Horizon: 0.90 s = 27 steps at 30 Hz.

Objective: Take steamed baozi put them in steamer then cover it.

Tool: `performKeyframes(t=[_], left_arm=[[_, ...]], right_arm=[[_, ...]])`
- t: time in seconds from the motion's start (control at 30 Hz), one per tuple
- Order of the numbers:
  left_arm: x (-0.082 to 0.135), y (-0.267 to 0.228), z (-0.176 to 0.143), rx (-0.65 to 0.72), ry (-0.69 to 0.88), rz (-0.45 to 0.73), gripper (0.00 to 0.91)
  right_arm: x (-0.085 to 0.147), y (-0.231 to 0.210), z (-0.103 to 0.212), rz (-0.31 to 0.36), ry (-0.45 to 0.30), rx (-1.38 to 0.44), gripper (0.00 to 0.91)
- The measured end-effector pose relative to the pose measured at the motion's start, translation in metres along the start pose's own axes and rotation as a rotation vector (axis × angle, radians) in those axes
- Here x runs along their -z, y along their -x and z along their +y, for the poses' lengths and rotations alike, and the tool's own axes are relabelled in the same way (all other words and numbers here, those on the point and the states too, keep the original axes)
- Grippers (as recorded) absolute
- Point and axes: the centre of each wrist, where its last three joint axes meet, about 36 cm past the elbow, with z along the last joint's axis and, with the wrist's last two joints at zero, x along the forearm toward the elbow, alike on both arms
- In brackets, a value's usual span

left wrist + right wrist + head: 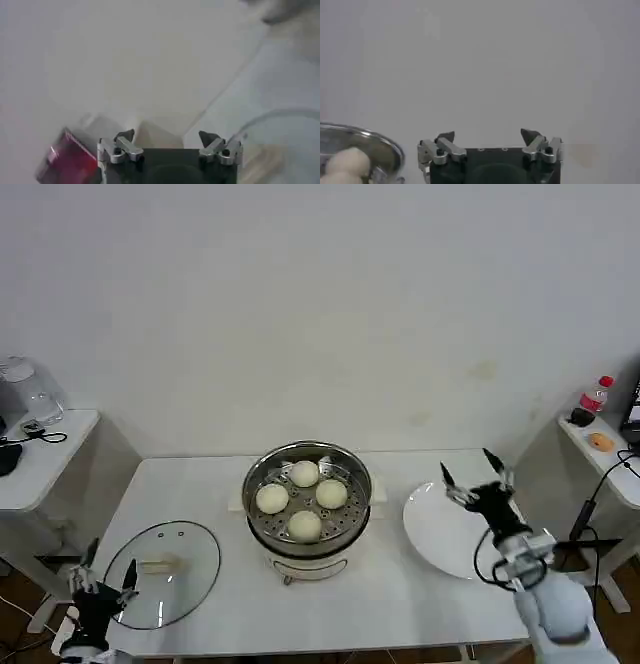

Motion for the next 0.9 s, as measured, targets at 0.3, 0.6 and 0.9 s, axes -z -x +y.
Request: performKeyframes(t=[0.3,0.6,0.9], left_arm=[[-0.013,0.009,-0.024,-0.115,0.307,-0.090,0.907],[-0.020,0.023,-0.040,-0.170,0.406,-0.119,0.907],[-0.027,0.041,-0.042,-0.180,0.453,-0.117,0.907]], right_arm=[[-0.007,-0.048,-0.008,0.039,0.020,-0.102,0.907],[-0.008,-0.077,-0.009,0.062,0.021,-0.151,0.907],[-0.013,-0.089,-0.007,0.083,0.020,-0.167,0.907]])
